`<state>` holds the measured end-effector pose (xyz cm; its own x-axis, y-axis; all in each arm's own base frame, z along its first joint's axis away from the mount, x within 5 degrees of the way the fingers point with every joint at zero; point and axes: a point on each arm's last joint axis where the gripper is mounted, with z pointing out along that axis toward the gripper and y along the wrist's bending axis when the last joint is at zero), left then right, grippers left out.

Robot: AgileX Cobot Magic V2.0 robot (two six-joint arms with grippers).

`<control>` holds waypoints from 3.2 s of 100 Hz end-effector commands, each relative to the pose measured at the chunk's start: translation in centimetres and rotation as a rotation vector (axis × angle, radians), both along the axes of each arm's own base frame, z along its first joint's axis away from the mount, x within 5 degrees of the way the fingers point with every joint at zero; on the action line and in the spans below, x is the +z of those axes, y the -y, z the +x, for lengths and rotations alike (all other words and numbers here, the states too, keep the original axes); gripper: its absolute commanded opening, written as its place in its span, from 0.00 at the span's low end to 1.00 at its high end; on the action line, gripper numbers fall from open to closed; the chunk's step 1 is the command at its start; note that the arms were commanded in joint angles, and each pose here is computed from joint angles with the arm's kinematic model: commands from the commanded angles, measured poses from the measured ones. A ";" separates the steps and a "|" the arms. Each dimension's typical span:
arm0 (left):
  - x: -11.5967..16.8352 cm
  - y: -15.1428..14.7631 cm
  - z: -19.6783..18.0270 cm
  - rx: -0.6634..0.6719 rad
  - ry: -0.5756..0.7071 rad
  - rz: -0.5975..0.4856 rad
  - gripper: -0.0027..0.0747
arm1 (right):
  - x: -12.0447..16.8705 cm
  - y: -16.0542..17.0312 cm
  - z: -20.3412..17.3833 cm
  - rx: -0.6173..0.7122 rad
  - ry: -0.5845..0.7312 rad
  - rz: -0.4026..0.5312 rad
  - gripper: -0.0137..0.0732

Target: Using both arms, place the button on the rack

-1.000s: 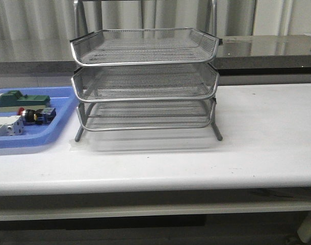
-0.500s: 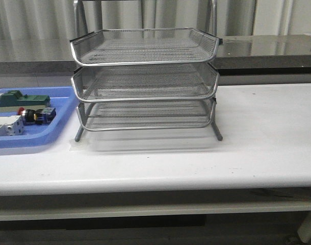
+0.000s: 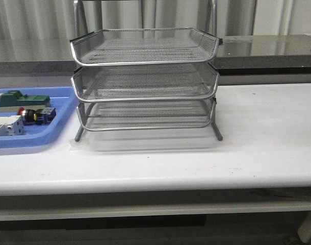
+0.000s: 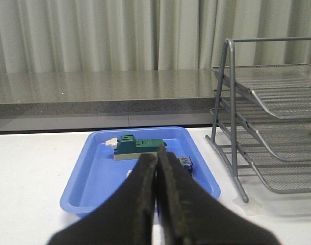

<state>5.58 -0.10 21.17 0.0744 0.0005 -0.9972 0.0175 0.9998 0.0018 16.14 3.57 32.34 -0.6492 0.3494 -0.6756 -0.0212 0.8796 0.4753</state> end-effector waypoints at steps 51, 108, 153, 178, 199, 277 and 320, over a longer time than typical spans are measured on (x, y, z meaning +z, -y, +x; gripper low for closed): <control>-0.7 0.0 -0.1 -0.008 0.062 -0.017 0.04 | -4.5 -1.7 9.5 -0.007 -0.037 0.221 0.61; -0.7 0.0 -0.1 -0.008 0.062 -0.017 0.04 | -10.5 -4.2 16.2 0.141 -0.031 0.481 0.61; -0.7 0.0 -0.1 -0.008 0.062 -0.017 0.04 | -11.5 -6.1 20.8 0.205 -0.027 0.513 0.61; -0.7 0.0 -0.1 -0.008 0.062 -0.017 0.04 | -11.8 -6.4 21.7 0.204 -0.029 0.515 0.56; -0.7 0.0 -0.1 -0.008 0.062 -0.017 0.04 | -12.5 -6.5 21.9 0.200 -0.047 0.515 0.27; -0.7 0.0 -0.1 -0.008 0.062 -0.017 0.04 | -15.3 -6.0 15.1 0.221 -0.187 0.463 0.13; -0.7 0.0 -0.1 -0.008 0.062 -0.017 0.04 | -15.4 -5.5 10.5 0.229 -0.214 0.439 0.13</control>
